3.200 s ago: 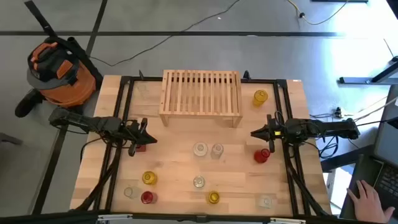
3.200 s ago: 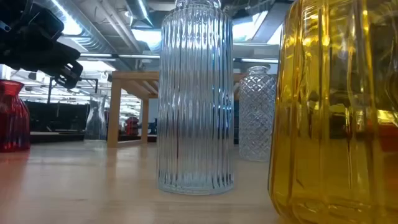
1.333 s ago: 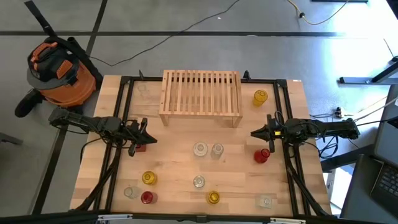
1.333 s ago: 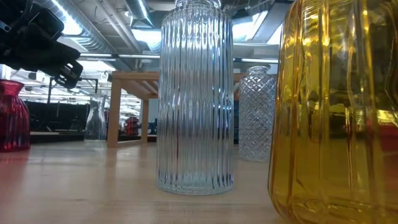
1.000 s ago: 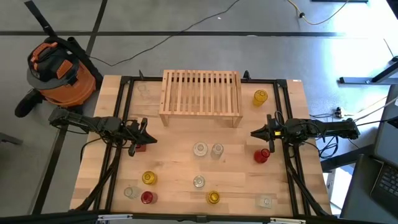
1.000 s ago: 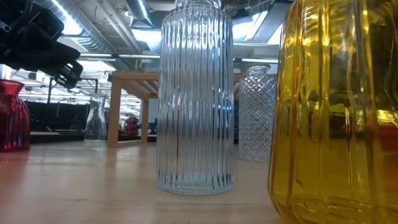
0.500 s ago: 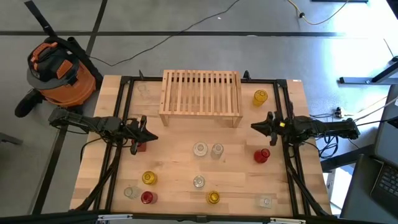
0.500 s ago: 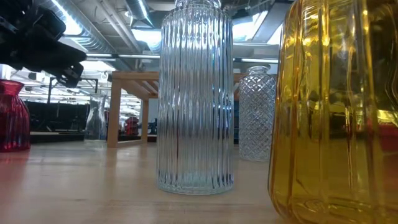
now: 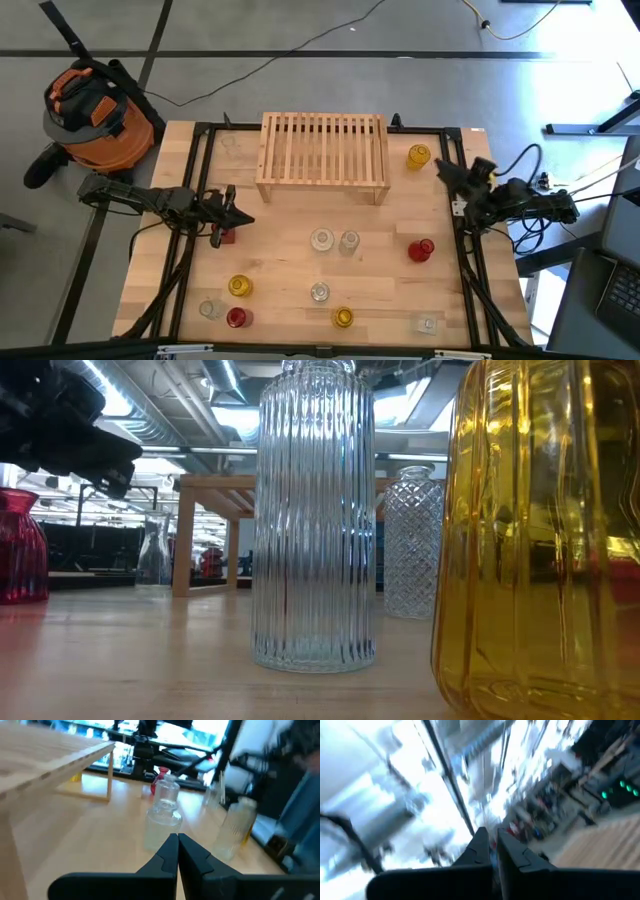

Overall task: Sort vases onto shelf
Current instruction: Put the yellow vase on the shelf

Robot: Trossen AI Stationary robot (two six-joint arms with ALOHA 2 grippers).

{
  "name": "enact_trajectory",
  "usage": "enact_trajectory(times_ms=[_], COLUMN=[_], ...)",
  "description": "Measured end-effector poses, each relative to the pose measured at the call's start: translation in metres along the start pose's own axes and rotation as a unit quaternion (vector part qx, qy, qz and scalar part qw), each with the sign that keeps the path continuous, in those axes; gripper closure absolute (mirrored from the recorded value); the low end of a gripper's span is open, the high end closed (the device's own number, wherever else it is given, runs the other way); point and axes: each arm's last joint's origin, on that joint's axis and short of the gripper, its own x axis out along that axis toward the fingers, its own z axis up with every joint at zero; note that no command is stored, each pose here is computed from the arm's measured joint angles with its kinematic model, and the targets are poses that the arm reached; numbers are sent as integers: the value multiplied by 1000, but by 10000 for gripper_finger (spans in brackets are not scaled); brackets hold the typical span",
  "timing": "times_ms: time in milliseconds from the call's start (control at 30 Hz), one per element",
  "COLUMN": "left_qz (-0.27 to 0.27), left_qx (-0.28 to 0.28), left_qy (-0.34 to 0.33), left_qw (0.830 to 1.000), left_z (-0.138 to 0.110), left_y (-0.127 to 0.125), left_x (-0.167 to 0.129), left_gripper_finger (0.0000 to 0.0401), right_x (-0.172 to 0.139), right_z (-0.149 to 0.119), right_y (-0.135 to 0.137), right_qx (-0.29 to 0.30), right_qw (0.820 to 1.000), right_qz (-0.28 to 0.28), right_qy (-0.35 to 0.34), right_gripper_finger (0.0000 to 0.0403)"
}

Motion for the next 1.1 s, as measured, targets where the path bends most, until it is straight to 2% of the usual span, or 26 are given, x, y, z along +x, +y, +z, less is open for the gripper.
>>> enact_trajectory(times_ms=[100, 200, 300, 400, 467, 600, 733, 800, 933, 1100], left_qz=[-10, -33, -37, 0, 21, 21, -12, -30, -7, 20], left_qx=[-106, -187, -215, -234, -253, -307, -342, -343, -295, -304], left_qy=[-30, -73, -120, -200, -263, -387, -476, -506, -536, -546], left_qw=[994, 979, 969, 951, 931, 869, 810, 791, 791, 780], left_z=[6, 15, 23, 34, 43, 62, 75, 80, 84, 89], left_y=[-2, -4, -5, -4, -3, -3, -4, -5, -5, -5], left_x=[0, -1, -3, -7, -11, -25, -40, -47, -54, -57], left_gripper_finger=[401, 401, 401, 401, 401, 401, 401, 401, 401, 401], right_x=[0, 0, 0, 0, 0, 1, 4, 9, 34, 90], right_z=[6, 9, 9, 10, 11, 13, 16, 18, 23, 22], right_y=[4, 5, 4, 4, 5, 7, 13, 19, 43, 83], right_qx=[11, 12, 14, 20, 23, 33, 54, 48, -16, -139], right_qw=[999, 999, 998, 998, 997, 996, 992, 991, 992, 987], right_qz=[12, 8, -3, -10, -5, 9, 39, 59, 86, 71], right_qy=[-34, -53, -61, -66, -69, -83, -108, -110, -88, -29], right_gripper_finger=[402, 402, 402, 402, 402, 402, 402, 402, 402, 402])
